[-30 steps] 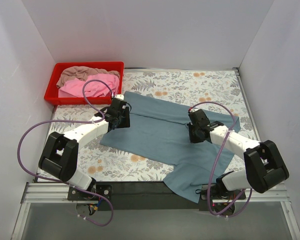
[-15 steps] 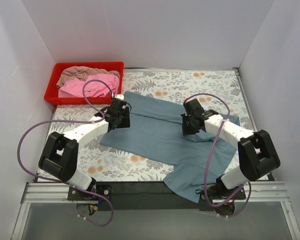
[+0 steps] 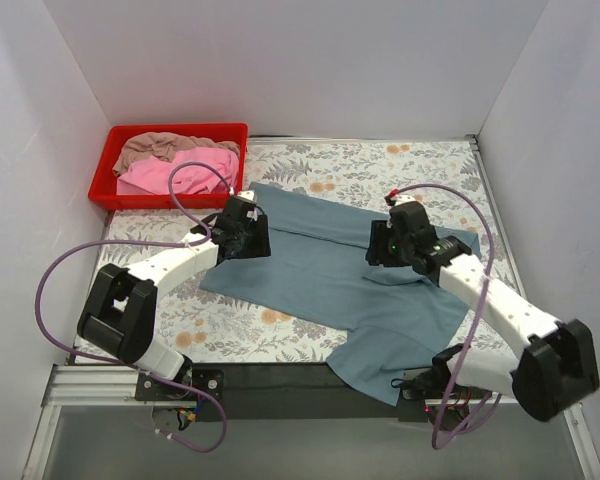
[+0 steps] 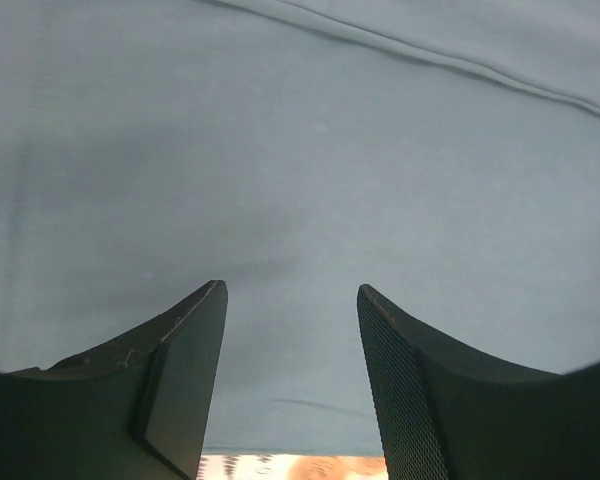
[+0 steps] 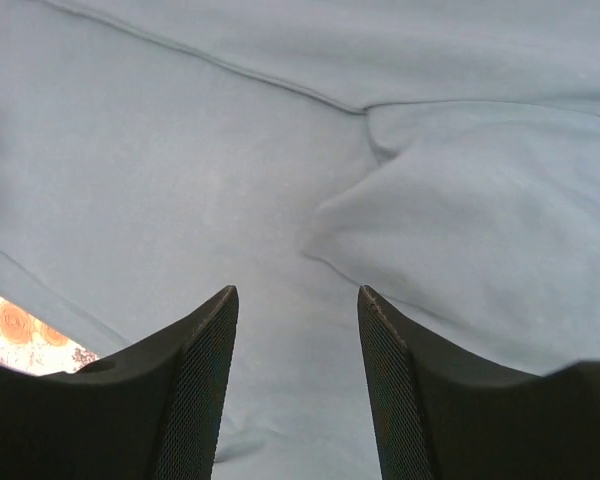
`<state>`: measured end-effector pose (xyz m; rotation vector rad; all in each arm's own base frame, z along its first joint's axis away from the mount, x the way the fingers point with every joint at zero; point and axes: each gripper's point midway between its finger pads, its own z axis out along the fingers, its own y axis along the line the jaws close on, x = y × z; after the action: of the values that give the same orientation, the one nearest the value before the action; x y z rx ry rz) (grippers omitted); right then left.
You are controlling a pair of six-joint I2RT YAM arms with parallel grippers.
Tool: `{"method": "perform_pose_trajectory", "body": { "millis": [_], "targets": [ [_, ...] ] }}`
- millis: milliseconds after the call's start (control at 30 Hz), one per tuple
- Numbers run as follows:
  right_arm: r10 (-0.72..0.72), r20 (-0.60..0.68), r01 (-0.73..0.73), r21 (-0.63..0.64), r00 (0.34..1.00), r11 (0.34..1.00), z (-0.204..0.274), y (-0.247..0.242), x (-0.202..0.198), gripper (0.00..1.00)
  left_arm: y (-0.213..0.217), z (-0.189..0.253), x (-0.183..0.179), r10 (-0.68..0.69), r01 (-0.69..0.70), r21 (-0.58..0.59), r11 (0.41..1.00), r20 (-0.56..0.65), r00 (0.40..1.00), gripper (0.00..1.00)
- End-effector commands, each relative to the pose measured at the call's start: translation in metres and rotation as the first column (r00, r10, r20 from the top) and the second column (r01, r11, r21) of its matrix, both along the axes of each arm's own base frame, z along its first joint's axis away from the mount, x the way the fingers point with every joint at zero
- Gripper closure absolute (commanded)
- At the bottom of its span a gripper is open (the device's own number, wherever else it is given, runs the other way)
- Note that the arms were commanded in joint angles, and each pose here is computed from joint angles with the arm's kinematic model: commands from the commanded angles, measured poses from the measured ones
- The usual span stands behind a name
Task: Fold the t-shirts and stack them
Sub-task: Fold the tshirt
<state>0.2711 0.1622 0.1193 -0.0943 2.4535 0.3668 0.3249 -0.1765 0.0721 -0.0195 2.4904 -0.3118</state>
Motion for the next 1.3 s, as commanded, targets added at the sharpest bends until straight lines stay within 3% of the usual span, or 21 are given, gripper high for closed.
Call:
{"method": "perform_pose_trajectory", "body": {
  "millis": [0, 200, 367, 567, 800, 1100, 1267],
  "targets": [
    [-0.097, 0.022, 0.097, -0.022, 0.995, 0.995, -0.013, -0.031, -0.017, 0.42, -0.040, 0.033, 0.001, -0.061, 0.067, -0.175, 0.982, 0.037, 0.997, 0.46],
    [-0.251, 0.079, 0.250, 0.026, 0.965, 0.968, -0.001, -0.076, -0.010, 0.39, -0.049, 0.040, 0.030, -0.023, 0.032, -0.168, 0.985, 0.057, 0.998, 0.46],
    [-0.438, 0.088, 0.432, 0.080, 0.895, 0.898, 0.011, -0.124, 0.025, 0.37, -0.054, 0.057, 0.087, 0.063, -0.046, -0.117, 0.992, 0.147, 0.987, 0.46],
    [-0.572, 0.044, 0.566, 0.098, 0.819, 0.818, -0.013, -0.169, 0.048, 0.36, -0.064, 0.020, 0.135, 0.074, -0.071, -0.022, 0.997, 0.133, 0.988, 0.46],
    [-0.620, -0.023, 0.619, 0.087, 0.785, 0.781, -0.049, -0.195, 0.061, 0.36, -0.056, -0.018, 0.161, 0.106, -0.114, 0.067, 0.991, 0.104, 0.989, 0.48],
    [-0.605, -0.107, 0.613, 0.070, 0.789, 0.787, -0.090, -0.204, 0.078, 0.36, -0.036, -0.072, 0.179, 0.154, -0.154, 0.083, 0.984, 0.016, 0.988, 0.48],
    [-0.604, -0.120, 0.612, 0.054, 0.788, 0.789, -0.107, -0.221, 0.100, 0.36, -0.031, -0.081, 0.198, 0.169, -0.169, 0.076, 0.983, 0.010, 0.986, 0.48]
  ]
}}
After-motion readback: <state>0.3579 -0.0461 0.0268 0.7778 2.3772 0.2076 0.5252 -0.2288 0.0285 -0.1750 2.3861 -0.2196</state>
